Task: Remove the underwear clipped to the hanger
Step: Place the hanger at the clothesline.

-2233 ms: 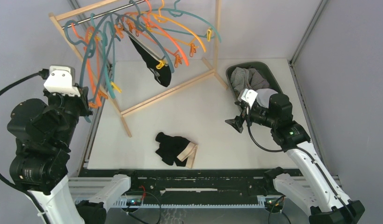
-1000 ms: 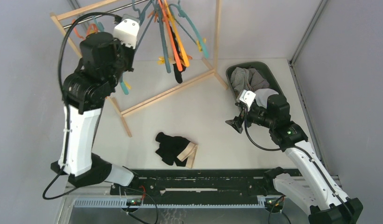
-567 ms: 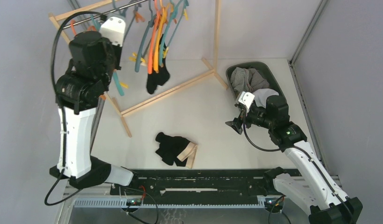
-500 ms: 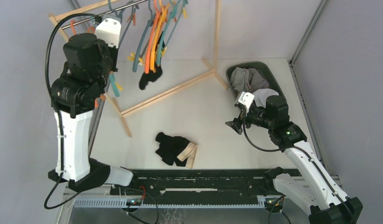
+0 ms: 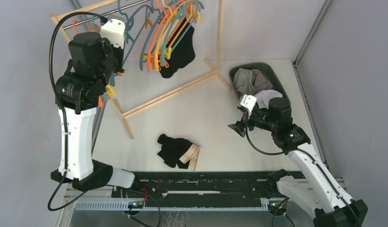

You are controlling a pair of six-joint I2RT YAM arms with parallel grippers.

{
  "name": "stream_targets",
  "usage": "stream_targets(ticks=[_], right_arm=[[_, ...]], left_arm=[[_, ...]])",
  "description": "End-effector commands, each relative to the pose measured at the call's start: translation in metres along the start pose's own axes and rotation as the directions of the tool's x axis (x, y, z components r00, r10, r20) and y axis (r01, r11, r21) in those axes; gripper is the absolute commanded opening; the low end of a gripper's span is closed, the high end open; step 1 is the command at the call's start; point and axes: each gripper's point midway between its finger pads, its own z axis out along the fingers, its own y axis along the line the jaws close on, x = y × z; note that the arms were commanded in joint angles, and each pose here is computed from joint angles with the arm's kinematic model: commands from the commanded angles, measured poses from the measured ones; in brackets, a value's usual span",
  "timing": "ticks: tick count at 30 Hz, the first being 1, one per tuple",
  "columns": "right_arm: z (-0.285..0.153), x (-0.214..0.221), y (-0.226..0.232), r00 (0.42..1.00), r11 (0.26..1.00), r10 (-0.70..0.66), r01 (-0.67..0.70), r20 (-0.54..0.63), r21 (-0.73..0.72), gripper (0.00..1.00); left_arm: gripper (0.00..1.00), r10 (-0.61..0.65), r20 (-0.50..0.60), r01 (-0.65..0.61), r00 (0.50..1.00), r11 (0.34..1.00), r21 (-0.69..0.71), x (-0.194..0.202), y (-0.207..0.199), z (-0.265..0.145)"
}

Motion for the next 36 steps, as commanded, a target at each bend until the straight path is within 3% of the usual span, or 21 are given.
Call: stream_targets(ticks=[1, 11, 27, 36], right_arm=[[-0.002, -0.009, 0.000, 0.998, 0.999, -0.049, 0.049, 0.025, 0.007, 0.85], [0.002, -0.005, 0.006, 0.997, 0.997, -0.075, 0.075, 0.010, -0.013, 0.84], [0.004, -0.001, 0.007, 0.997, 0.997, -0.076, 0.076, -0.005, -0.024, 0.84], [0.004, 0.001, 0.008, 0.997, 0.996, -0.079, 0.079, -0.011, -0.029, 0.84]], left_arm=[[0.00, -0.047, 0.086, 0.047, 0.995, 0.999, 0.003, -0.017, 0.004, -0.009], [0.00, 0.005, 0.038, -0.002, 0.999, 0.997, -0.080, -0.003, 0.014, 0.003], [0.00, 0.055, 0.112, -0.035, 0.992, 0.984, -0.174, -0.008, 0.029, 0.003], [0.00, 0.077, 0.092, -0.060, 0.993, 0.983, -0.176, -0.001, 0.024, 0.015]])
